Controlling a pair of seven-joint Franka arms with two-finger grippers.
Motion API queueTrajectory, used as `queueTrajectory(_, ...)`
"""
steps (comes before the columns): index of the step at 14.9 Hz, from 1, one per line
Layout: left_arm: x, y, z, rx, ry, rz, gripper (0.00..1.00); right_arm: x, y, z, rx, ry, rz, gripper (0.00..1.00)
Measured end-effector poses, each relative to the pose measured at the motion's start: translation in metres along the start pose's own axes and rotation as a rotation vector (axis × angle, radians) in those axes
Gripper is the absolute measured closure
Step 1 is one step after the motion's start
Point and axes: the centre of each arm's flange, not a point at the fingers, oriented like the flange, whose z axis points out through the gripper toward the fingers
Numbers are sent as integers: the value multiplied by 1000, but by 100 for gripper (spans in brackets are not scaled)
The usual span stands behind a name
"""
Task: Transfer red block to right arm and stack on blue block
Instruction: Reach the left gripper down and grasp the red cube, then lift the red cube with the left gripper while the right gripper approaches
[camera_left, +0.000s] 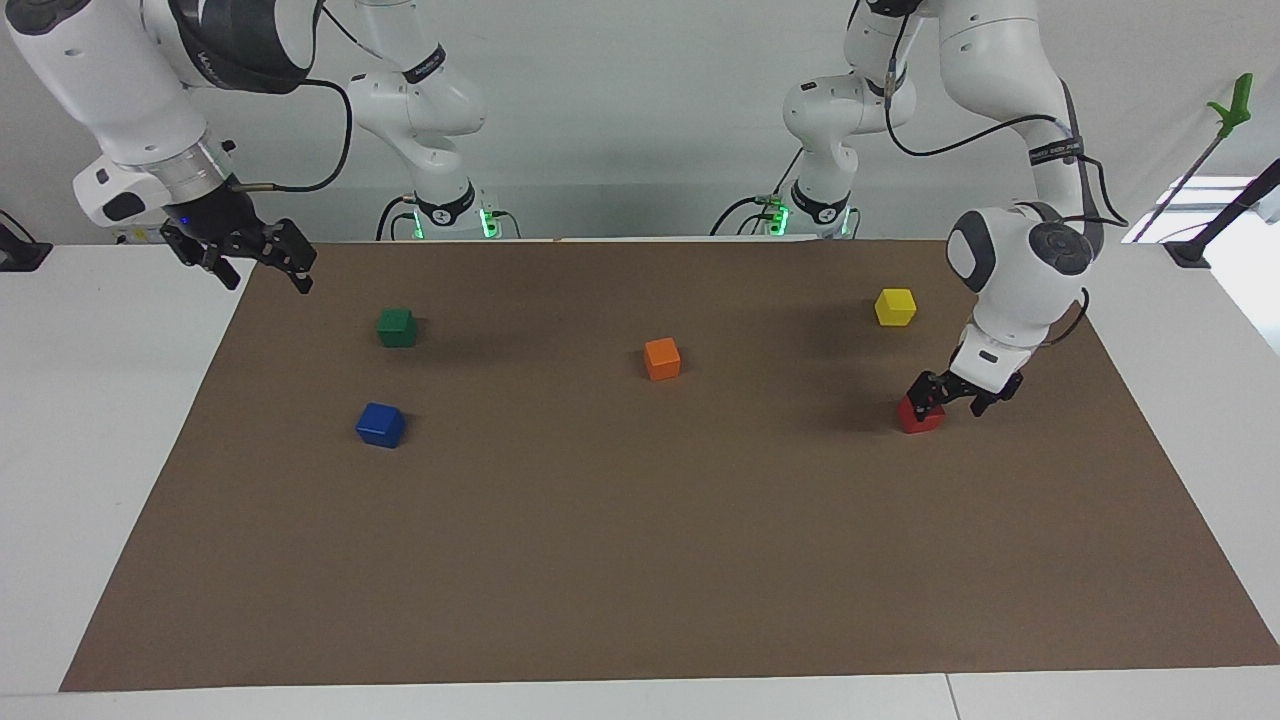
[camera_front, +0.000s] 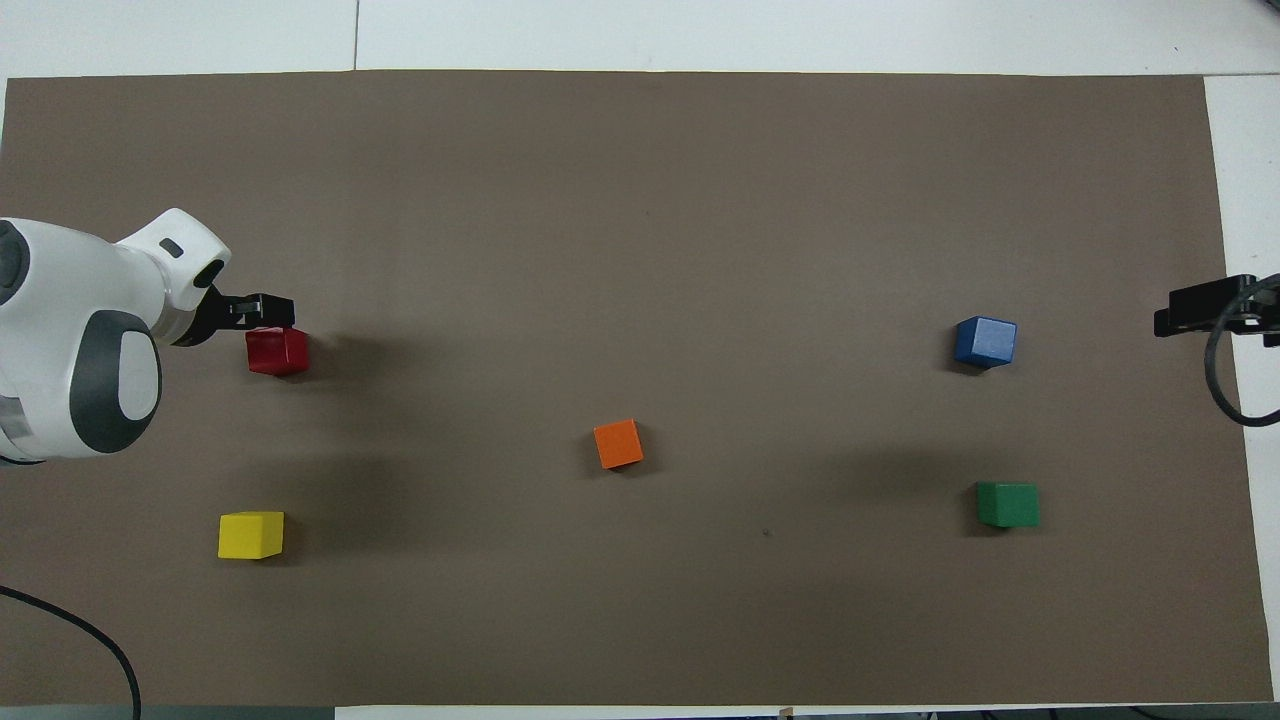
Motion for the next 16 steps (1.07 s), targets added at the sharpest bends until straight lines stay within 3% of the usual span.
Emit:
queueTrajectory(3, -3, 3, 15, -5, -17, -9, 0, 3, -7, 38, 96, 10, -22, 0)
queueTrajectory(5, -3, 3, 24, -7, -32, -10, 0, 4, -14, 66, 226, 16, 25, 0)
queueTrajectory(6, -4, 2, 27, -7, -37, -11, 7, 4, -17, 83, 287, 18, 50, 0)
queueTrajectory(9, -10, 0, 35, -6, -57, -28, 44, 9, -20, 136, 386, 84, 56, 0)
queueTrajectory(13, -12, 4, 28, -1, -102, -200, 45, 3, -48, 176, 579, 141, 106, 0)
queueTrajectory(16, -4, 35, -21, -44, -191, -325, 45, -4, -71, 178, 771, 152, 139, 0)
